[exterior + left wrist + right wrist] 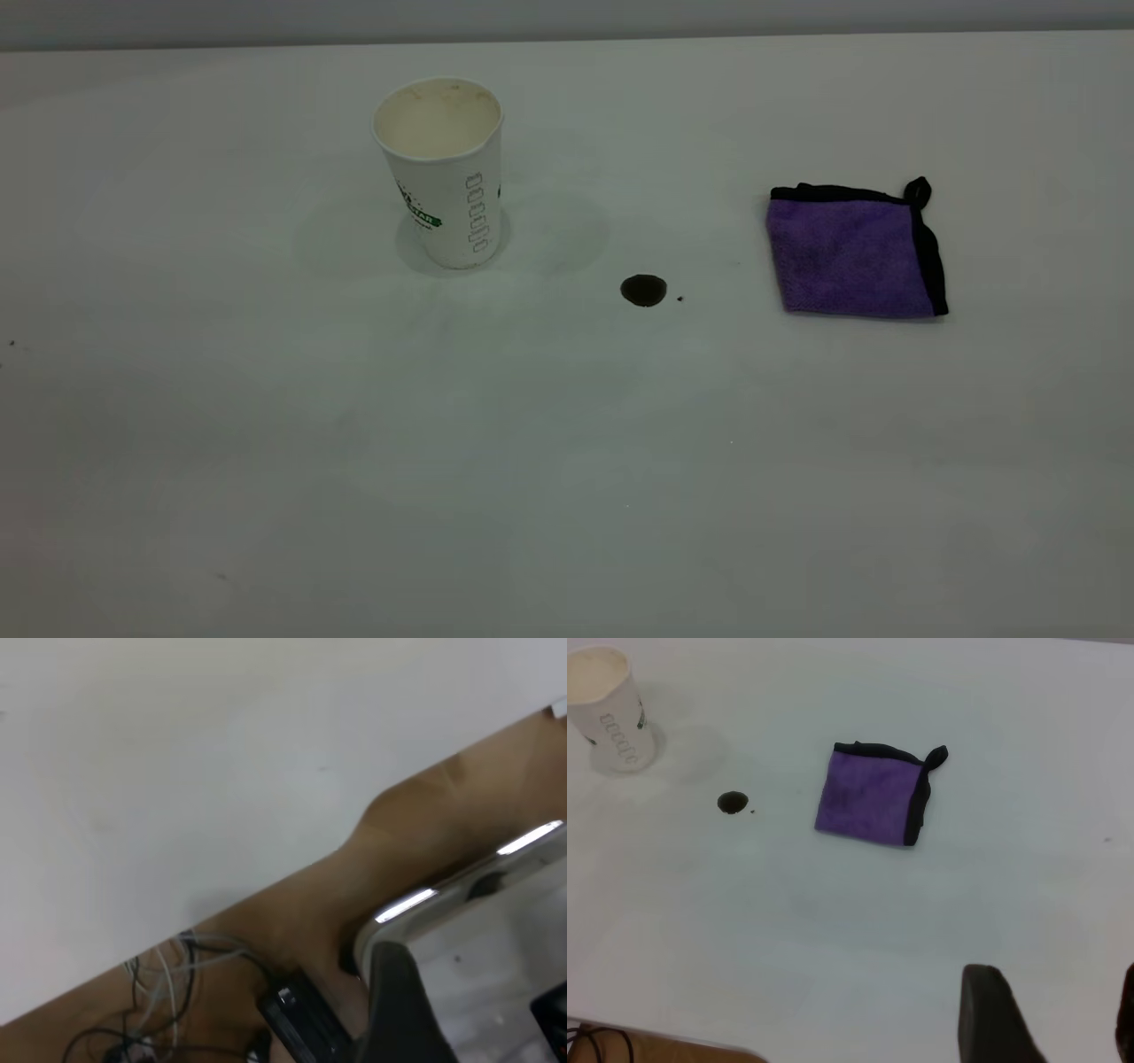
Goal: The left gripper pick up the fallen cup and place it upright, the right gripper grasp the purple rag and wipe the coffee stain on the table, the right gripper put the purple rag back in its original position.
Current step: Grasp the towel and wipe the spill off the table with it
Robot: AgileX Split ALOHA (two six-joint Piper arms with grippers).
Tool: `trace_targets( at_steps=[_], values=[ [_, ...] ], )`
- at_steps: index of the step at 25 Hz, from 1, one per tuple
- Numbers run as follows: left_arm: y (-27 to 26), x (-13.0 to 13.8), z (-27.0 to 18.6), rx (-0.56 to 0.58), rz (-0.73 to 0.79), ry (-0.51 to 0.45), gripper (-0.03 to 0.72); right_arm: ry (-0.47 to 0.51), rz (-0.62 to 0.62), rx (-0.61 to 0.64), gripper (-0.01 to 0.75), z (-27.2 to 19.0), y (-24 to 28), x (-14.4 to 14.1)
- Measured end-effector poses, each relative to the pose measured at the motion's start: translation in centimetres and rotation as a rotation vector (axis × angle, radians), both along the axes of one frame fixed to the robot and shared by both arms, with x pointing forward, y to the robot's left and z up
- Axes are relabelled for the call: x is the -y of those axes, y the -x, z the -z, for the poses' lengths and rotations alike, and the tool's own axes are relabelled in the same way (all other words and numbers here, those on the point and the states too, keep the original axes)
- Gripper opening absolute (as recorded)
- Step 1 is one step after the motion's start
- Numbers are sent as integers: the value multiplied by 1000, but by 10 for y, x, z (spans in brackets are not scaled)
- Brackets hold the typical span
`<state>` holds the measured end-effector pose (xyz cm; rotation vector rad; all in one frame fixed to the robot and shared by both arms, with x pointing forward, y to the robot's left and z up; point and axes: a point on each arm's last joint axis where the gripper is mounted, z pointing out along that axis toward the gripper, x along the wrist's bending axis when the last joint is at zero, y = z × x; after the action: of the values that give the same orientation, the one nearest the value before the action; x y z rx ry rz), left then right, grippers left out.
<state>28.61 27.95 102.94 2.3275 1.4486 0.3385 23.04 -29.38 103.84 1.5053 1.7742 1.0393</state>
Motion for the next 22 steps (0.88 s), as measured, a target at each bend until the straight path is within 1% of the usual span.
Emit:
trace_targets(
  at_steps=[7, 9, 11, 17, 20, 22],
  values=[
    [18, -8, -5, 130, -1, 48, 492, 0, 0, 0, 386, 0, 0, 0],
    [24, -11, -6, 167, -23, 62, 492, 0, 0, 0, 386, 0, 0, 0],
    [28, -14, -7, 202, -68, 70, 492, 0, 0, 0, 386, 0, 0, 0],
    [46, -21, -8, 335, -269, 84, 492, 0, 0, 0, 386, 0, 0, 0],
    [58, -21, -7, 417, -346, 89, 492, -2, -1, 0, 386, 0, 0, 0],
    [63, -21, -7, 450, -377, 89, 492, -7, -4, -1, 386, 0, 0, -1]
  ],
)
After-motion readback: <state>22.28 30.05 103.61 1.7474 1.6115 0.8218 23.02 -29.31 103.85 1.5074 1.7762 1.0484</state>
